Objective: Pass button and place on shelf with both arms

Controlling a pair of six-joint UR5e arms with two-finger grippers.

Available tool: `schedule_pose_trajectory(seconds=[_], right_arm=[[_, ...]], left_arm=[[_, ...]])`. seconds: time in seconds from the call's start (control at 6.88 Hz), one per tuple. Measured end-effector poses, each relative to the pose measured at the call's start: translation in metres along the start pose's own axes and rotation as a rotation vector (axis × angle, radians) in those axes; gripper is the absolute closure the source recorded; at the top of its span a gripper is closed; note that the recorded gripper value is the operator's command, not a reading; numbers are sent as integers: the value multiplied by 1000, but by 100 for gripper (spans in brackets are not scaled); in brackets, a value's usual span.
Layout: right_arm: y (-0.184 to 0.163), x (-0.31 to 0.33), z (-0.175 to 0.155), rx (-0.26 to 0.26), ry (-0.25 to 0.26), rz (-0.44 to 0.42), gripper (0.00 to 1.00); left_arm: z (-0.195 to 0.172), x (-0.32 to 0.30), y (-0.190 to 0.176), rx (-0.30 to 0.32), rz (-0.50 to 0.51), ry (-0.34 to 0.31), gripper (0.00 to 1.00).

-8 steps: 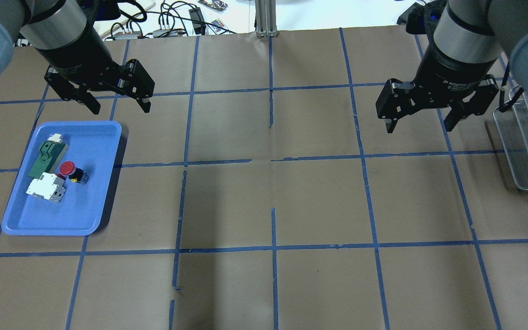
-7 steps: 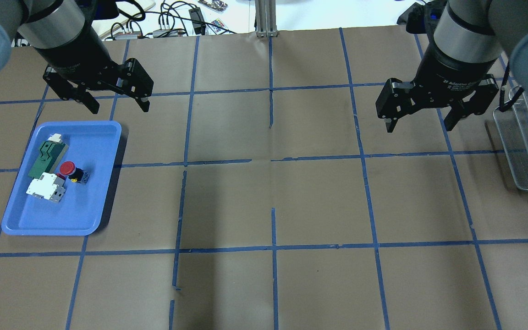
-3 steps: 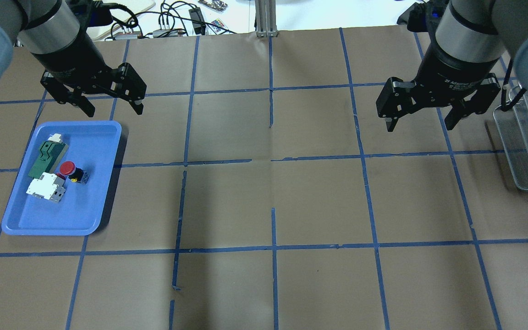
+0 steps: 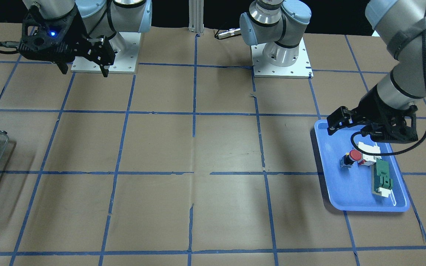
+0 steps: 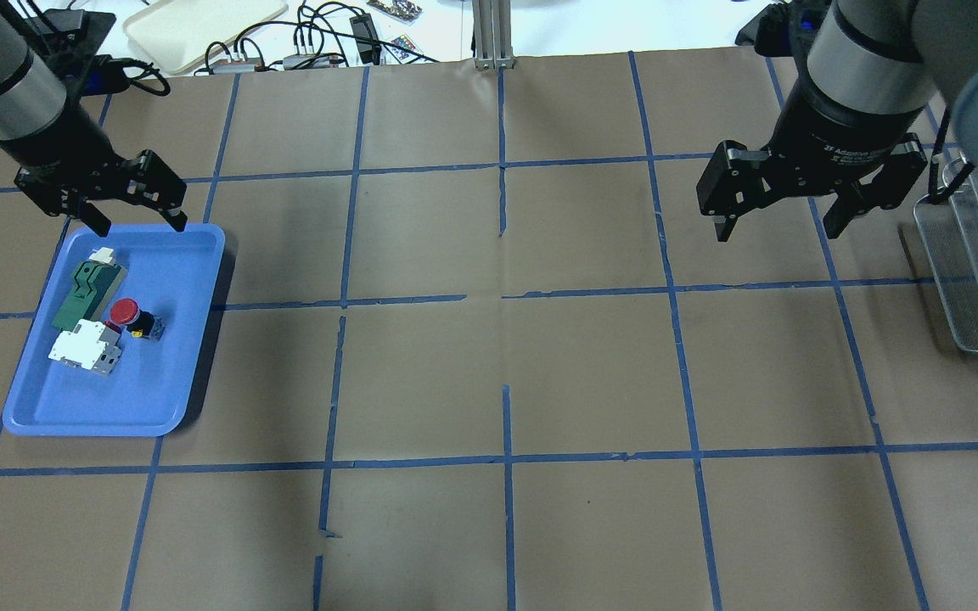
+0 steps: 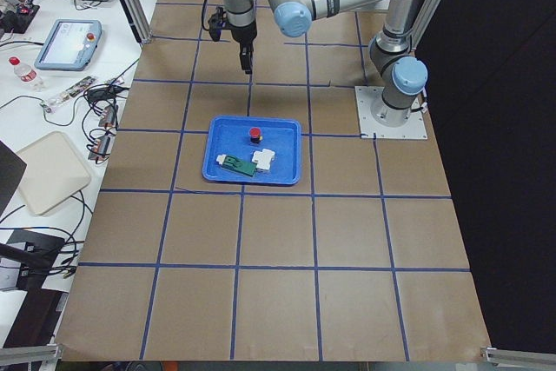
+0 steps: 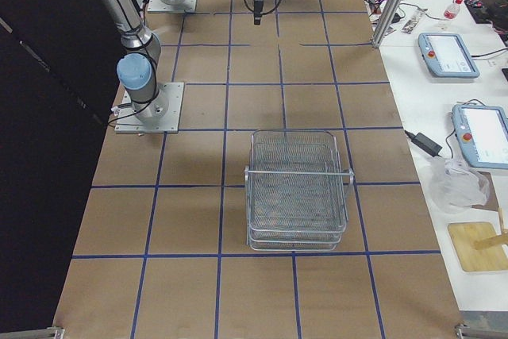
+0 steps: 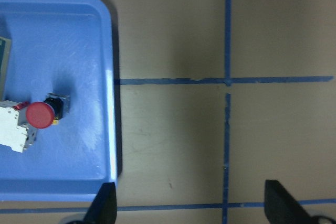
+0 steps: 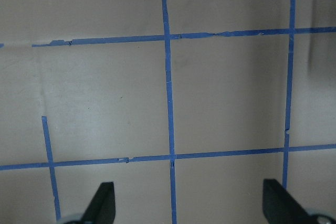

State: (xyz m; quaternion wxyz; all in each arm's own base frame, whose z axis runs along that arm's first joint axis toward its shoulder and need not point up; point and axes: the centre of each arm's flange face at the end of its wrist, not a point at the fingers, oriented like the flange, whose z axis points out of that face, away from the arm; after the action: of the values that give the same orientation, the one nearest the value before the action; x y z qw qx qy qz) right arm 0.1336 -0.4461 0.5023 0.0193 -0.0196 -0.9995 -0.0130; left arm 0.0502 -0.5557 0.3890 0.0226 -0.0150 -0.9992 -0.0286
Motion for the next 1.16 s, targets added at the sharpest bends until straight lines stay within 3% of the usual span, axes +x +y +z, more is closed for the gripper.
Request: schedule_pose_trajectory(seconds=[0.29,0.87,1.16], right_arm=[[0,0,0,-1,3,0,0],[3,0,-1,-3,3,-1,0],[3,0,-1,-6,5,0,0]], left_arm=[[43,-51,-12,-13,102,-19,0],[136,-111,-7,-69,94,0,0],[158,-110,-4,-98,93,21,22]])
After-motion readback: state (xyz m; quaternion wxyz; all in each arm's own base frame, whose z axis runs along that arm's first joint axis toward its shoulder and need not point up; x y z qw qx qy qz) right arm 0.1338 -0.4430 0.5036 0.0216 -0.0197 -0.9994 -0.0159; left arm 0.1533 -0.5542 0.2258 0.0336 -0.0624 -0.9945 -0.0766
